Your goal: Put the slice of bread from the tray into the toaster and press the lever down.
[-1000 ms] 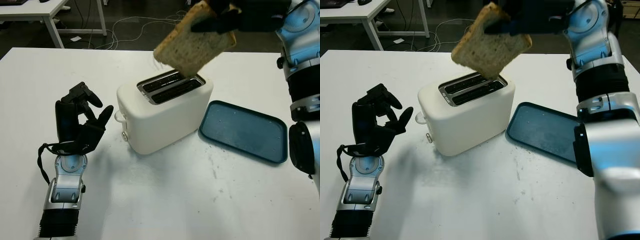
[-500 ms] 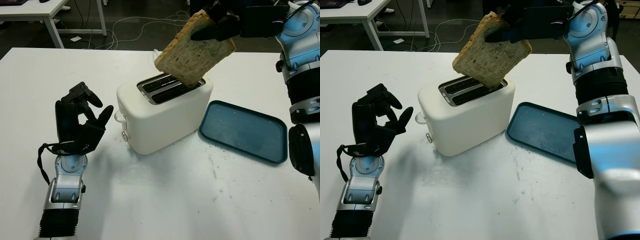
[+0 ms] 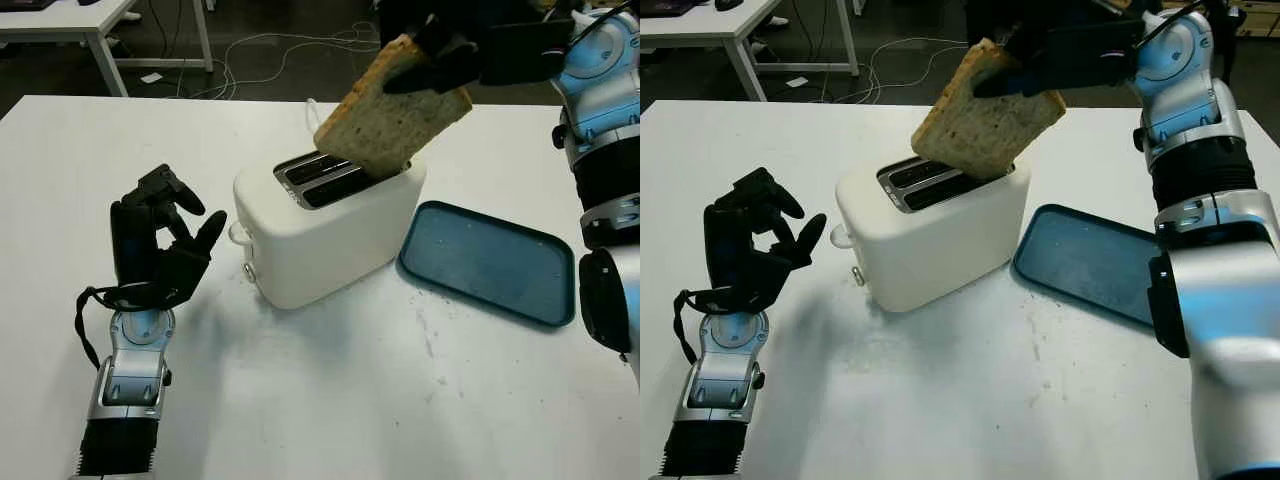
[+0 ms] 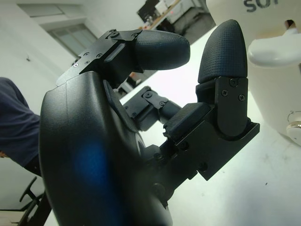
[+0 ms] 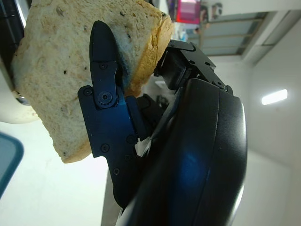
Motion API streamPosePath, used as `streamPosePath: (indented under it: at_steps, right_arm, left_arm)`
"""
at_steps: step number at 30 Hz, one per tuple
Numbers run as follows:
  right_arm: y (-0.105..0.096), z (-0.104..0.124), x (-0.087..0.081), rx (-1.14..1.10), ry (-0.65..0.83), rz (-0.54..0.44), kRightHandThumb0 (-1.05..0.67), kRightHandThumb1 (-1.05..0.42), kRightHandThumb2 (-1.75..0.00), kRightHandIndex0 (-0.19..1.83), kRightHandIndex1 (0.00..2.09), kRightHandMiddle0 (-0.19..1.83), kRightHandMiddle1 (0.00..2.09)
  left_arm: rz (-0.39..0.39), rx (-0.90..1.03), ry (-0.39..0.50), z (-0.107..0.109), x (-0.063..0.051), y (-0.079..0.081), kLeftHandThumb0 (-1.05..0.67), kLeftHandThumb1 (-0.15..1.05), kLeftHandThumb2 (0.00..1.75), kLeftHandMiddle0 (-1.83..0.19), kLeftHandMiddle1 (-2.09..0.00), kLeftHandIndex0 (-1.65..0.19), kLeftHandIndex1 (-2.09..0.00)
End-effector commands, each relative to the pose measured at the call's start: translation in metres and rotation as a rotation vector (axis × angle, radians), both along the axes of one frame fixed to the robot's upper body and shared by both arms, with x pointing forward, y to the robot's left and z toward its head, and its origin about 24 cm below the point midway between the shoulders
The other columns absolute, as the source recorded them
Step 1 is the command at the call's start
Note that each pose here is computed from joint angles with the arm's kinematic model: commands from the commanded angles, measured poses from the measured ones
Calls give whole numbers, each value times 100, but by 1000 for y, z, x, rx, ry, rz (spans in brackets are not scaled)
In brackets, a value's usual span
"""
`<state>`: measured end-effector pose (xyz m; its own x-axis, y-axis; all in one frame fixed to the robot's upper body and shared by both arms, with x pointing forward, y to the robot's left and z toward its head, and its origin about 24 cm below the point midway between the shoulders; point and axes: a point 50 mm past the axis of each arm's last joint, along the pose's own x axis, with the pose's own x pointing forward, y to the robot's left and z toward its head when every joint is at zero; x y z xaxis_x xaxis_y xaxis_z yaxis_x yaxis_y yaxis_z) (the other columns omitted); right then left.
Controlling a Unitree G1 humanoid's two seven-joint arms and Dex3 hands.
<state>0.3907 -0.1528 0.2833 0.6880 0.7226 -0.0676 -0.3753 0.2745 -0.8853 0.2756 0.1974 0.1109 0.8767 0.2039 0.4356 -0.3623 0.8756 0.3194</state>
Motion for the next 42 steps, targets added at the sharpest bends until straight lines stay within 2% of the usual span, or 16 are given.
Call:
streamPosePath:
  at_steps: [1, 13, 23, 28, 30, 31, 32, 33, 35, 37, 38, 39, 41, 42]
  right_arm:
    - [1, -9, 0, -49, 26, 18, -48, -92, -45, 102, 175, 76, 175]
    - [24, -10, -10, -262, 28, 119, -46, -92, -42, 108, 175, 80, 175]
    - [54, -3, -21, -371, -44, 208, -42, -92, -38, 111, 175, 83, 175]
    - [71, -8, -23, -403, -80, 247, -46, -92, -36, 113, 175, 85, 175]
    - [75, -12, -23, -411, -93, 262, -52, -92, -32, 113, 175, 84, 175]
    - [76, -14, -23, -415, -96, 266, -60, -92, -27, 110, 175, 80, 175]
    - [77, -15, -24, -426, -88, 275, -66, -92, -24, 102, 172, 76, 167]
    - [77, -16, -24, -444, -80, 285, -73, -92, -21, 90, 166, 72, 148]
    - [76, -16, -25, -490, -75, 297, -81, -92, -20, 63, 135, 71, 86]
    - [74, -14, -26, -524, -94, 293, -82, -92, -20, 44, 116, 74, 43]
    - [72, -14, -26, -526, -108, 286, -81, -92, -18, 33, 108, 72, 28]
    - [71, -13, -26, -517, -119, 278, -80, -92, -17, 29, 105, 70, 22]
    - [67, -12, -24, -485, -142, 265, -77, -92, -13, 23, 103, 67, 16]
    - [65, -11, -24, -469, -152, 255, -77, -92, -11, 20, 110, 67, 13]
  left_arm:
    - [7, 10, -2, 0, -1, 0, -73, 31, 97, -114, -174, -79, -175]
    - [7, 3, -1, -1, -2, 0, -74, 31, 96, -114, -175, -79, -175]
    - [1, -9, 0, -3, -3, 0, -73, 30, 97, -114, -174, -78, -174]
    - [9, 2, 8, -3, -3, -1, -74, 31, 95, -115, -174, -78, -174]
    - [9, 6, 7, -3, -3, -1, -74, 32, 95, -116, -174, -79, -174]
    - [9, 6, 6, -3, -3, 0, -74, 32, 95, -116, -174, -79, -175]
    - [10, 4, 5, -4, -3, 0, -74, 32, 95, -115, -174, -79, -175]
    - [10, 2, 4, -4, -3, 0, -74, 32, 95, -115, -174, -79, -175]
    - [8, -1, 0, -4, -3, 0, -73, 32, 95, -115, -174, -79, -175]
    - [7, -1, 1, -4, -4, 1, -72, 31, 96, -114, -175, -78, -175]
    - [8, -4, 4, -4, -4, 1, -73, 31, 96, -115, -174, -79, -175]
    - [8, -7, 6, -4, -4, 1, -73, 31, 96, -114, -174, -79, -175]
    - [7, -10, 5, -4, -3, 1, -73, 30, 97, -114, -174, -80, -175]
    - [6, -10, 5, -4, -3, 0, -73, 30, 97, -114, -174, -80, -175]
